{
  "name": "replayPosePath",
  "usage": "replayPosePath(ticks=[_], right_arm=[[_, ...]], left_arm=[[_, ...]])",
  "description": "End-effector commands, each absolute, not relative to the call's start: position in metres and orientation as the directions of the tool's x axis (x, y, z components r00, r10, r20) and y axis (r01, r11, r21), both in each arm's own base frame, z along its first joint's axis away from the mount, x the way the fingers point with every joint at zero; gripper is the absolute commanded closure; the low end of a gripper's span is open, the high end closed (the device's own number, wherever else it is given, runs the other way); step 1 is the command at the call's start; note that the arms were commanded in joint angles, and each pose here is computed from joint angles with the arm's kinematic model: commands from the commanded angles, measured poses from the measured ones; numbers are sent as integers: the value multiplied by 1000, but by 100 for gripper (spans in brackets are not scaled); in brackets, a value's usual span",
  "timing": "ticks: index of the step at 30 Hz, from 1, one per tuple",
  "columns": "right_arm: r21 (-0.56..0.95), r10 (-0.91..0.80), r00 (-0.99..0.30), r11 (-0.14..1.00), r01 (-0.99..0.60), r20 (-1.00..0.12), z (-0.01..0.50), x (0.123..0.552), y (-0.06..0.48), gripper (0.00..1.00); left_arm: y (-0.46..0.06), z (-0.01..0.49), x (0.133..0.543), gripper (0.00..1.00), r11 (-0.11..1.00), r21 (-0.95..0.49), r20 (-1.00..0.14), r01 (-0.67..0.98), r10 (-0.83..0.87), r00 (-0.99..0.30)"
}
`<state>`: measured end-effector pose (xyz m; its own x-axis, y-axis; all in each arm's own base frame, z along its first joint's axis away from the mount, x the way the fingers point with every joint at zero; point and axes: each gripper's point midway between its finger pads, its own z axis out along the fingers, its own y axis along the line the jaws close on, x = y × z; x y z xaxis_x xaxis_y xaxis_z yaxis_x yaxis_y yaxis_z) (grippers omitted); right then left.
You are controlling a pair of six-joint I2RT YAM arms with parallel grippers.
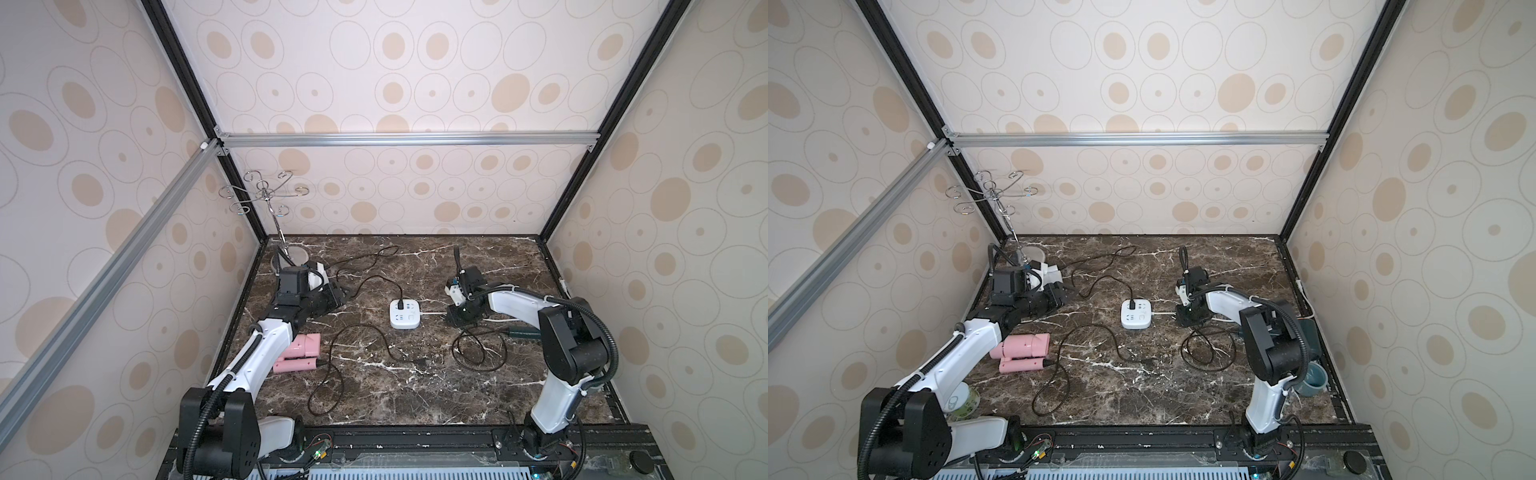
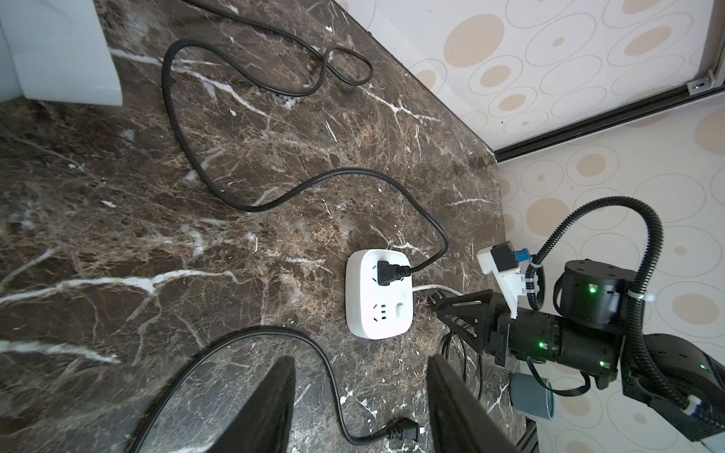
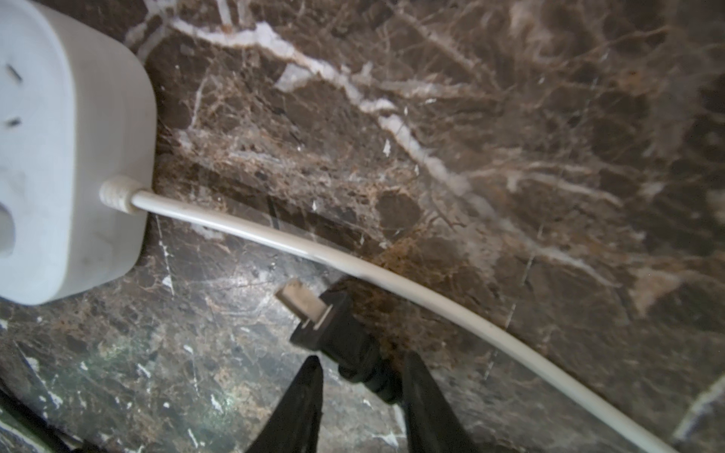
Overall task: Charge the blow dryers
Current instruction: Pick up the plug from the center of the board.
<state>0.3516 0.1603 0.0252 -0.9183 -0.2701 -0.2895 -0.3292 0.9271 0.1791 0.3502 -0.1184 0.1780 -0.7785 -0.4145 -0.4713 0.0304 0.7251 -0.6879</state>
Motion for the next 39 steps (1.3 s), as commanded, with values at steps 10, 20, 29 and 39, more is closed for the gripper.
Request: replayPosePath(ticks=[10,20,29,39], right_arm=[[159,-320,-915,918,-364,-245,25,328,154,81],[199,-326,-863,884,-423,-385,72,333,168,98],[270,-451,-794,771,-577,-408,149,286,203,100],[416,-501,-744,620,-665,-442,207,225,231,100]], left_arm=[[-119,189,346,45,729,-683,-489,44,-411,-770],[-119,204,339,45,723,-688,-502,63,-412,-760],[-170,250,327,46,592,-750,-514,296,-239,-824],[-271,249,297,44,427,-774,-530,468,-31,-847]])
